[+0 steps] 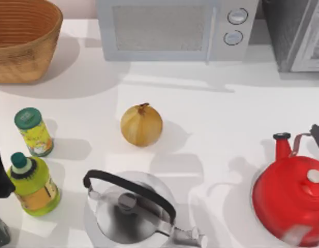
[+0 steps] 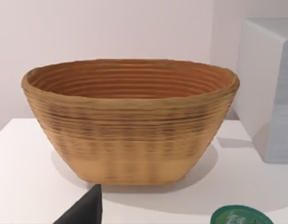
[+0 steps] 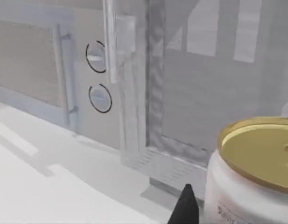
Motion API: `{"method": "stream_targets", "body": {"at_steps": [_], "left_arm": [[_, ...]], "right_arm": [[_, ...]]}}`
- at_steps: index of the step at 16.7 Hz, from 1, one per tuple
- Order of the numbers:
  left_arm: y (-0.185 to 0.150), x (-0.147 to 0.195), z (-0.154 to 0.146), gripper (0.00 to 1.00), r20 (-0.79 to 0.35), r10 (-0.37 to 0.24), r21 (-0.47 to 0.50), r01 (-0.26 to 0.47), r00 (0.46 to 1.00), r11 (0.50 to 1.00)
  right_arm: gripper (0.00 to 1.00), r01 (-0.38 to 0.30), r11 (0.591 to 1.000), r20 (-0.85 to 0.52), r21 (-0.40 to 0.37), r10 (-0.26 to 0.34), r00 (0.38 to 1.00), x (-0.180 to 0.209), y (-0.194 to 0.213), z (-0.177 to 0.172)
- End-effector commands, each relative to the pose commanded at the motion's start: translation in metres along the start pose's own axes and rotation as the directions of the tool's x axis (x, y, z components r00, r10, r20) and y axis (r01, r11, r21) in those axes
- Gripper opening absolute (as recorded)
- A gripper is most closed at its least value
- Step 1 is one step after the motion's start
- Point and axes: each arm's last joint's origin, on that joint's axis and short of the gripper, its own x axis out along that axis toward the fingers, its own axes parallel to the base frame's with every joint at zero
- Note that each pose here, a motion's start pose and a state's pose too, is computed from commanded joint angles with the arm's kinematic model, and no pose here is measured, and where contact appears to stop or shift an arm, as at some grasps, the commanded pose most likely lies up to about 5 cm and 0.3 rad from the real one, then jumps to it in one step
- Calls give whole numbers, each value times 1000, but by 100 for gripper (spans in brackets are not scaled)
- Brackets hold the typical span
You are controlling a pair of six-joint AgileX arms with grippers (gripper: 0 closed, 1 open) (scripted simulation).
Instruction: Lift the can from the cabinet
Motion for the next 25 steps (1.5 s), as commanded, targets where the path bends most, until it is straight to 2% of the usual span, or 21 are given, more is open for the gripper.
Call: {"method": "stream_targets", "body": {"at_steps": [4,8,13,14,22,25], "left_arm": [[0,0,0,100,0,0,0,0,1000,1000],[0,0,0,100,0,0,0,0,1000,1000],[0,0,0,100,0,0,0,0,1000,1000],[0,0,0,100,0,0,0,0,1000,1000],[0,0,0,100,0,0,0,0,1000,1000],[0,0,0,100,0,0,0,0,1000,1000]], "right_arm": [[0,-85,996,16,1,85,996,-40,-24,-57],[0,-134,991,29,3,134,991,-64,-27,-88],[0,-138,990,30,3,138,990,-66,-26,-91],[0,-60,997,22,53,59,998,-62,-42,-95],[0,-135,991,30,5,135,990,-42,-24,-96],[0,-138,990,30,3,138,990,-41,-23,-96]]}}
